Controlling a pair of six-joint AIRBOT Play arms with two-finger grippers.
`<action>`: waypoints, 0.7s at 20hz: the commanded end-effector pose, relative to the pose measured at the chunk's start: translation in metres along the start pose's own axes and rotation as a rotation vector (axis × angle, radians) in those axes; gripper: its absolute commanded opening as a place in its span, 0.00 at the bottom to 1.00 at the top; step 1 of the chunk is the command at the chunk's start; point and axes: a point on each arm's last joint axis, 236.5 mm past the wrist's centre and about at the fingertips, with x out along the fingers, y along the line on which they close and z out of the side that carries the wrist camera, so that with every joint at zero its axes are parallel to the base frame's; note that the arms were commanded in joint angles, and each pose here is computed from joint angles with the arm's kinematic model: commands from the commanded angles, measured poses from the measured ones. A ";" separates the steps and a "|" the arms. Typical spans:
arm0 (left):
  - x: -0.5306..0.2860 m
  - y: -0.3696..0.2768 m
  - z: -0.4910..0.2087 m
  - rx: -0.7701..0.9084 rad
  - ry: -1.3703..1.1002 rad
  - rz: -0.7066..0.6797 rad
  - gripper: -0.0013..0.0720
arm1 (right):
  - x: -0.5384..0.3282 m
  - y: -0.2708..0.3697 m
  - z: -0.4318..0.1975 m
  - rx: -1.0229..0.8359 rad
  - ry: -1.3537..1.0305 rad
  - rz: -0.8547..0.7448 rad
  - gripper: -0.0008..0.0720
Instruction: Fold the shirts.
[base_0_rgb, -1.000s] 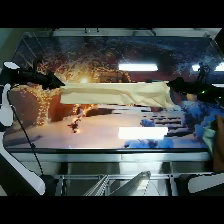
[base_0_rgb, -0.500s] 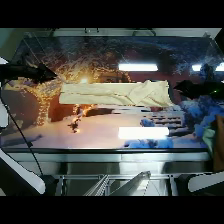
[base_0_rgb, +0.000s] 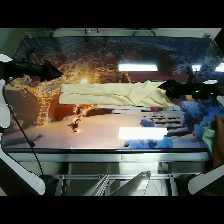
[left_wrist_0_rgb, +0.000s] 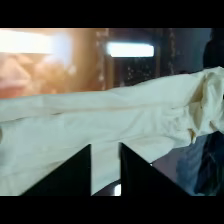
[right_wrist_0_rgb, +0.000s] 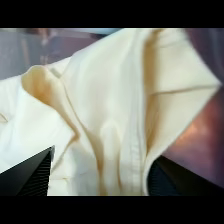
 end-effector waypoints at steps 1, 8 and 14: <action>0.048 -0.022 -0.035 0.013 0.116 -0.041 0.01 | 0.028 0.029 -0.017 -0.030 0.068 0.060 0.72; 0.163 -0.075 -0.075 0.252 0.180 0.090 0.01 | 0.025 0.055 -0.013 -0.064 0.085 0.117 0.05; 0.218 -0.096 -0.110 0.452 0.219 0.259 0.04 | -0.015 0.067 -0.016 -0.056 0.146 0.207 0.04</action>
